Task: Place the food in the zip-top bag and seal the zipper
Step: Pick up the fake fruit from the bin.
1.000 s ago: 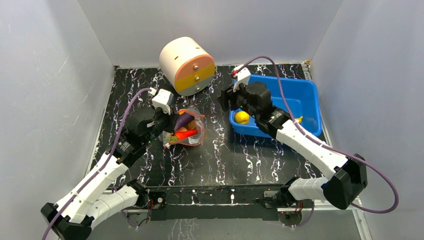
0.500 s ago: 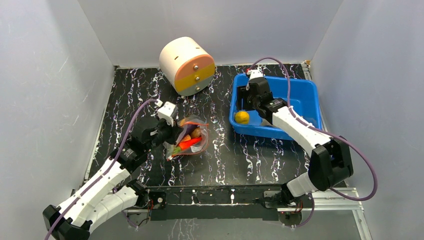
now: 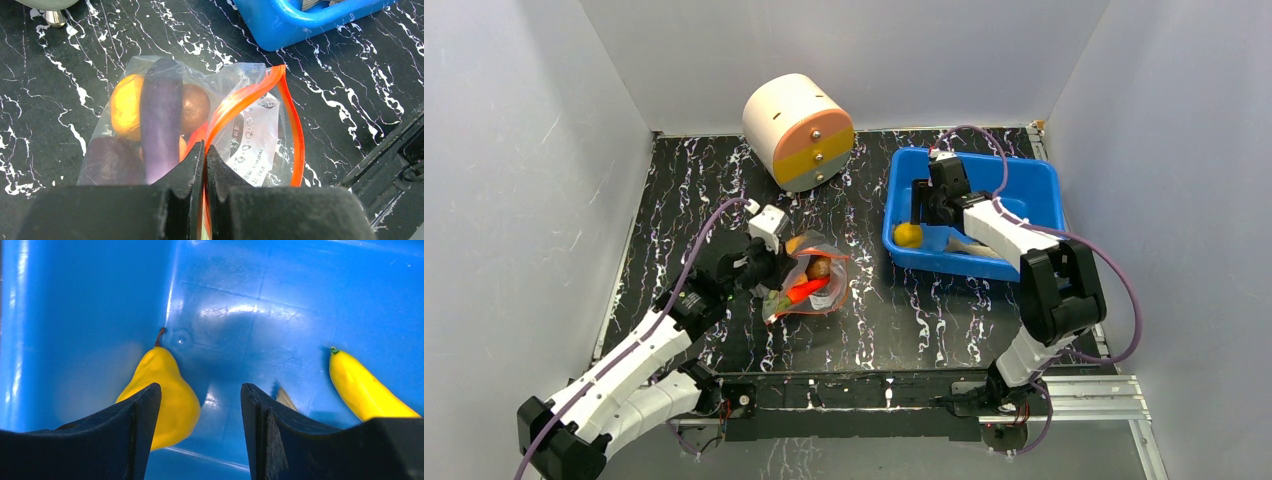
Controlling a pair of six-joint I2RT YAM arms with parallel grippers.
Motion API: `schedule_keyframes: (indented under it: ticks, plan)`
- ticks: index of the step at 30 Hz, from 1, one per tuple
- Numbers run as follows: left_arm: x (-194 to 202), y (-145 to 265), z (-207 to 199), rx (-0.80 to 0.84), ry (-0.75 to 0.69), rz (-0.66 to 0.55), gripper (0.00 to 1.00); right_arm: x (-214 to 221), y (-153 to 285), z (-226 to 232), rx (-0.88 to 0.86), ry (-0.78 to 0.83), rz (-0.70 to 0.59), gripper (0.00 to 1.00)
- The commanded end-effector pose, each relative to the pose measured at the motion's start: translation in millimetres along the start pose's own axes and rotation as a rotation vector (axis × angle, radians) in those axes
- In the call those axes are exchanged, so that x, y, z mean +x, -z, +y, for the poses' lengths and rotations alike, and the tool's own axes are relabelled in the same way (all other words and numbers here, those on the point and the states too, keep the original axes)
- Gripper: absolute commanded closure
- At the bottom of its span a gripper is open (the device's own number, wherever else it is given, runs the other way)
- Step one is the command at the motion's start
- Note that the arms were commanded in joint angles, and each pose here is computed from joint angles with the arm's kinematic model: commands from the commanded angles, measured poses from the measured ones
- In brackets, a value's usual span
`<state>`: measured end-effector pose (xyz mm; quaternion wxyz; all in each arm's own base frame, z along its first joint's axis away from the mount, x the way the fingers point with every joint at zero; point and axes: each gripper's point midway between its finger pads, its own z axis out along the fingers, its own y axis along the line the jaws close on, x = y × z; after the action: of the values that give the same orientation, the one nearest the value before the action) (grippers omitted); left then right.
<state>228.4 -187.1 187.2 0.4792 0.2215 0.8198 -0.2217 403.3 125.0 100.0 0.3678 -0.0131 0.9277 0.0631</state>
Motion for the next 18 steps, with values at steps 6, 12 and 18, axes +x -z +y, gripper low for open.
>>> schedule_keyframes:
  ticks: [6,12,18]
  plan:
    - [-4.9,-12.1,5.1,-0.018,-0.02,-0.036,1.0,-32.1,-36.8,-8.8,0.069,-0.011,-0.048,0.44]
    - [-6.0,-19.1,7.9,-0.032,-0.031,-0.02,1.0,-51.8,-29.2,-2.5,0.04,-0.059,-0.051,0.45]
    - [-4.5,-22.3,6.5,-0.021,-0.044,-0.007,1.0,-60.7,-3.5,10.4,-0.05,-0.034,-0.053,0.43]
